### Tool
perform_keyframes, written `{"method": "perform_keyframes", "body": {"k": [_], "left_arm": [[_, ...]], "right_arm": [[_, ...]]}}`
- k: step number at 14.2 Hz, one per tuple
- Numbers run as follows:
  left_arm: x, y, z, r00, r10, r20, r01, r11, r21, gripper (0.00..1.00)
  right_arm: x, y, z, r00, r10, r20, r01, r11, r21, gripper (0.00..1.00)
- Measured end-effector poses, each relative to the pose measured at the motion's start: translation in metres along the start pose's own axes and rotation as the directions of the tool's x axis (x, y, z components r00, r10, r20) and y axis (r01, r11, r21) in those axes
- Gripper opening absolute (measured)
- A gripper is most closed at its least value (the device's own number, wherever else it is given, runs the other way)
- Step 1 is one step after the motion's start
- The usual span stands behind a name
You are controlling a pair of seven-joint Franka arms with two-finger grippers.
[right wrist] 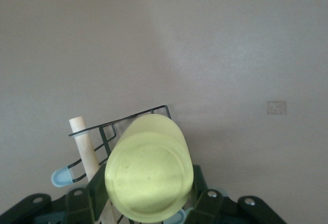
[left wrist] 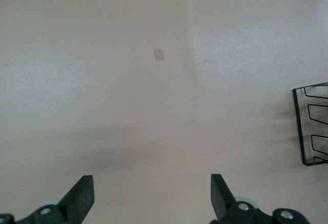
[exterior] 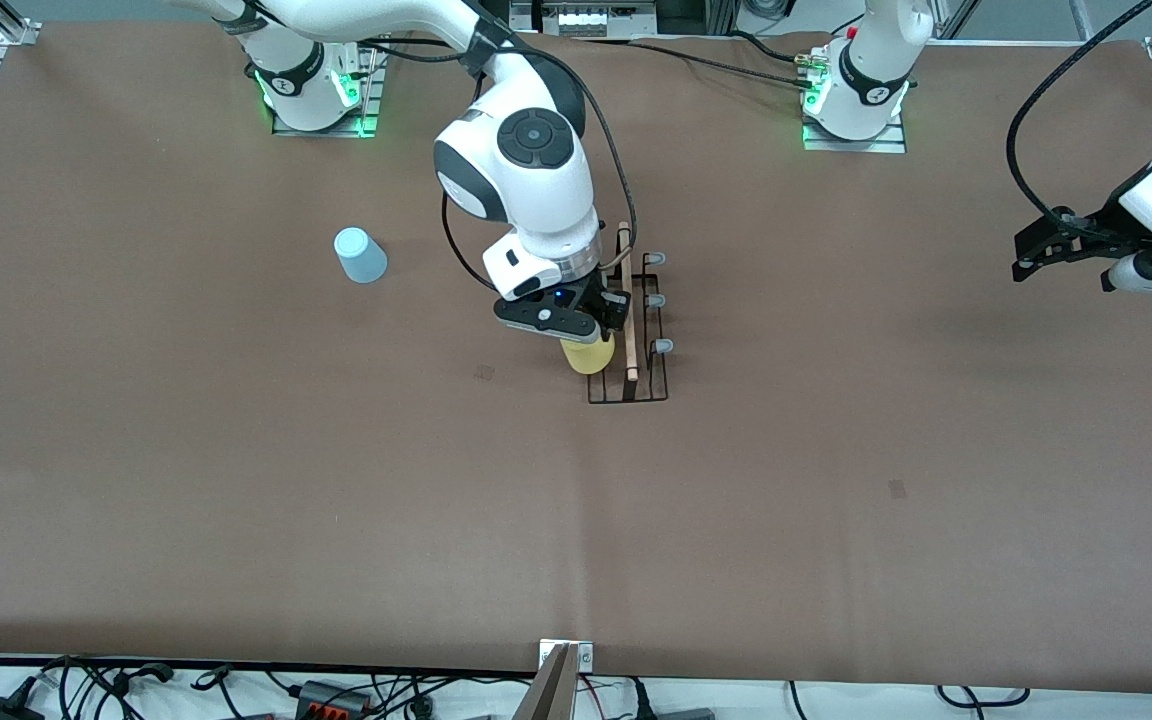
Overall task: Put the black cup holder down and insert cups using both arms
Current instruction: 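Lift the yellow cup with the right gripper and carry it to the holder, then lower the yellow cup onto the holder and open the right gripper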
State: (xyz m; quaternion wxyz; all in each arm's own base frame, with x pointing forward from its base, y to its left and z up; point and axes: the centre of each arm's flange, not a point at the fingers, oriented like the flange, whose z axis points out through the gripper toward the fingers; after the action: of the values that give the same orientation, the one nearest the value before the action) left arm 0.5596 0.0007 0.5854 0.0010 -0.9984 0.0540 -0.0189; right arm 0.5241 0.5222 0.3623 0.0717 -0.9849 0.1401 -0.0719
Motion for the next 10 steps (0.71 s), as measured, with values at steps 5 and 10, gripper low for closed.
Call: {"method": "perform_keyframes", "body": {"k": [5,10], "left_arm": [[0.000,0.000,0.000,1.000,0.000,0.000,0.000,1.000,0.000,1.00],[0.000,0.000,0.000,1.000,0.000,0.000,0.000,1.000,0.000,1.00]], "right_arm": [[-0.001,-0.003,0.020,1.000,0.000,0.002,0.000,1.000,0.025,0.78],[0.022,0.003,-0.027,0.999,0.029,-0.026,-0.028,0.999,0.014,1.00]]}}
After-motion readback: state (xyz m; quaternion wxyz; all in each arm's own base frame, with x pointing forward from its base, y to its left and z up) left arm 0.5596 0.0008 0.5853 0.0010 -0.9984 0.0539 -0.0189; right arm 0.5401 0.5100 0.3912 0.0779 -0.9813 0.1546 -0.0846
